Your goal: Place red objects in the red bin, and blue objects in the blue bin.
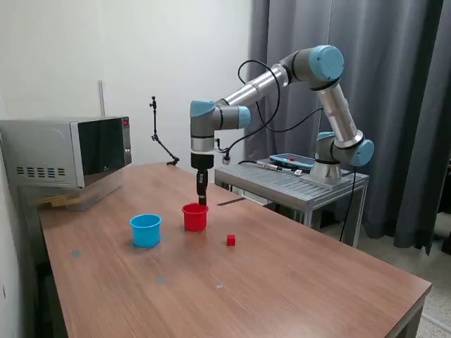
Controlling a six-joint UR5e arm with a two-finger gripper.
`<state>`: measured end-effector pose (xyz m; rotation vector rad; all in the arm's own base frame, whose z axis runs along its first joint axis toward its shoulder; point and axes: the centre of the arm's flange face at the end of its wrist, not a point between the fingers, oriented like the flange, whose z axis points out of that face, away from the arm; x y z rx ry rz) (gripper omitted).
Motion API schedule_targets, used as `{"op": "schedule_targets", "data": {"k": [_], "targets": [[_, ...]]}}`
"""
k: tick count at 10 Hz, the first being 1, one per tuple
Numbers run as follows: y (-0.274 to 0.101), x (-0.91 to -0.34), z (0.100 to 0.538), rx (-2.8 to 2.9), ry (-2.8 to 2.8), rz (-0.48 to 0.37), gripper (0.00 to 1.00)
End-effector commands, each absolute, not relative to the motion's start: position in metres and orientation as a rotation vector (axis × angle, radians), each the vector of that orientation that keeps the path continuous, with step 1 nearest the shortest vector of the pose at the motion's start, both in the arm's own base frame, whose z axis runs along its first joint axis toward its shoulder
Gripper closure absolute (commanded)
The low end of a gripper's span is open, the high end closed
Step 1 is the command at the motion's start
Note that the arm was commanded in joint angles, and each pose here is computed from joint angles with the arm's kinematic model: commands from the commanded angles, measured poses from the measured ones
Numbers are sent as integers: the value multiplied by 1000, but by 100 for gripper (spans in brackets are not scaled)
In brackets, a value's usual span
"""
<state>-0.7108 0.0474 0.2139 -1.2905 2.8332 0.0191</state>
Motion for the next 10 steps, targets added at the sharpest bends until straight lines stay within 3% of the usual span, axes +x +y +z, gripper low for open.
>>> {"op": "schedule_targets", "data": {"k": [1, 8, 9, 10], "targets": [[64, -708, 214, -1260, 2858, 30, 100], [87, -702, 207, -1209, 2874, 25, 100], [87, -702, 207, -1207, 2875, 25, 0], [87, -702, 208, -1209, 2875, 27, 0]]}}
